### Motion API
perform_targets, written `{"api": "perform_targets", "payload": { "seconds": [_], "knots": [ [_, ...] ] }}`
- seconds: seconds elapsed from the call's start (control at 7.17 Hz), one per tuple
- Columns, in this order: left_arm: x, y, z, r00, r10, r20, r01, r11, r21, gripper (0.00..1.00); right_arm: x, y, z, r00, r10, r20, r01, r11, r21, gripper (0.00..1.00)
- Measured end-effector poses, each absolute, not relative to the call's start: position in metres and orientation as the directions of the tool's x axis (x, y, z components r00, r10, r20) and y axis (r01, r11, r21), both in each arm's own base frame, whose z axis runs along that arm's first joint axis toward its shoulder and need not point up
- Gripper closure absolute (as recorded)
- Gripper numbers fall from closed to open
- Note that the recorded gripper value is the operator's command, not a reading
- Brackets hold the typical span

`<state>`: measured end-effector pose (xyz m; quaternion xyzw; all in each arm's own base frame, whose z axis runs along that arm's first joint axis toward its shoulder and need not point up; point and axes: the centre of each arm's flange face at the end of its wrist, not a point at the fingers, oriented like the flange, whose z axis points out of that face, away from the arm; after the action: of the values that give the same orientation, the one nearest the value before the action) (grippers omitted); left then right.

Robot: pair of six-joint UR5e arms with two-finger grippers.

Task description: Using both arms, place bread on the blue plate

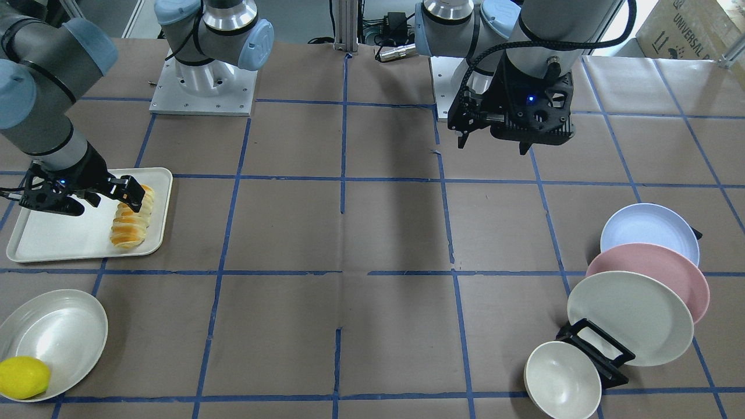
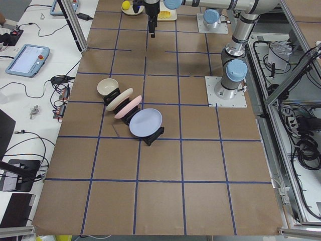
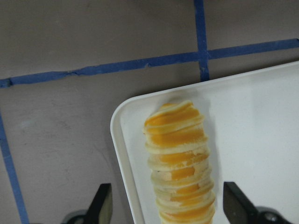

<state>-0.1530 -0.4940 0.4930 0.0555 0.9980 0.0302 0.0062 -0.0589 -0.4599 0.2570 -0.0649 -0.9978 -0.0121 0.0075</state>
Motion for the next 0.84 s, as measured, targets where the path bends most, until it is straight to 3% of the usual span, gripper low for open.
{"api": "perform_targets", "payload": {
  "seconds": [0.28,0.84],
  "knots": [
    [-0.128,-0.501,0.492,-0.991,0.134,-0.005,0.133,0.989,0.064,0.0,-0.061,-0.45,0.226,-0.993,0.121,0.016,0.121,0.992,0.023,0.19],
    [0.052,-0.536,0.469,-0.975,0.216,0.052,0.22,0.971,0.094,0.0,-0.061,-0.447,0.2,-1.0,0.004,0.005,0.004,0.999,0.044,0.18]
  ]
}}
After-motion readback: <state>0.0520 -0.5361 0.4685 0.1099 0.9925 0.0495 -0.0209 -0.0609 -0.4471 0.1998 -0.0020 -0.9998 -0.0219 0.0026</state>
